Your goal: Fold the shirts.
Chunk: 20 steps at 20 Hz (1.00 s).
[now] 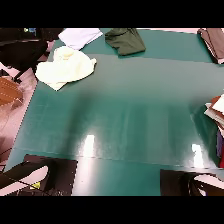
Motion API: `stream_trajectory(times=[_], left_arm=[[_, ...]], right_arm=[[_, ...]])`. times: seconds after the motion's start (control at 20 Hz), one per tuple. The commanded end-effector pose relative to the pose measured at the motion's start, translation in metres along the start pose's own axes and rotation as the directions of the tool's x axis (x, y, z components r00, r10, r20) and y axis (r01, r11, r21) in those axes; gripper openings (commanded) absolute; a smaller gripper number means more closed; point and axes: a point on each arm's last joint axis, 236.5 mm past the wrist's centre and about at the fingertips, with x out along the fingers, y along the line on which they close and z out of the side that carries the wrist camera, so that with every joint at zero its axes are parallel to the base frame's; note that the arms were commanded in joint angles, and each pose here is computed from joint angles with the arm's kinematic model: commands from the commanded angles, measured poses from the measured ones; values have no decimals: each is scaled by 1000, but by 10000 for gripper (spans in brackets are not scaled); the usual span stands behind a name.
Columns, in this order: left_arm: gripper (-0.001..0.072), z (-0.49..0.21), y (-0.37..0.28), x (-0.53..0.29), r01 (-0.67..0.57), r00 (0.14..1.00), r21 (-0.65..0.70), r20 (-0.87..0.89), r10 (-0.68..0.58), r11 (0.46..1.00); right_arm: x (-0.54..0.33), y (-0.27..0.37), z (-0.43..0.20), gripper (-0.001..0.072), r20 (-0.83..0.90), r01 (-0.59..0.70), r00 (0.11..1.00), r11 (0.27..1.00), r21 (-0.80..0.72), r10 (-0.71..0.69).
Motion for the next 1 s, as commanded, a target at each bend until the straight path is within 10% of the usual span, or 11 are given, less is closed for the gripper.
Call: stream_trajectory(times=[0.0,0.25,0.5,0.55,0.65,0.95], left_arm=[[25,-16,-6,-1,25,997,-5,-69,-25,1000],[25,-59,50,-13,-235,945,-70,-252,210,970],[25,-113,74,-41,-360,835,-83,-472,282,929],[25,-121,70,-44,-362,822,-106,-505,263,926],[25,-128,41,-42,-280,833,-185,-534,143,942],[25,-127,20,-39,-207,845,-234,-533,52,950]], right_arm=[[-32,167,15,490,150,-512,839,853,-102,522],[-88,371,-110,440,-145,-857,498,460,-232,855],[-143,451,-302,438,-547,-977,198,118,-178,813],[-159,452,-347,374,-635,-987,134,49,-151,761],[-195,447,-426,19,-761,-989,18,-102,-110,648],[-202,433,-509,17,-834,-939,67,-247,-238,548]])
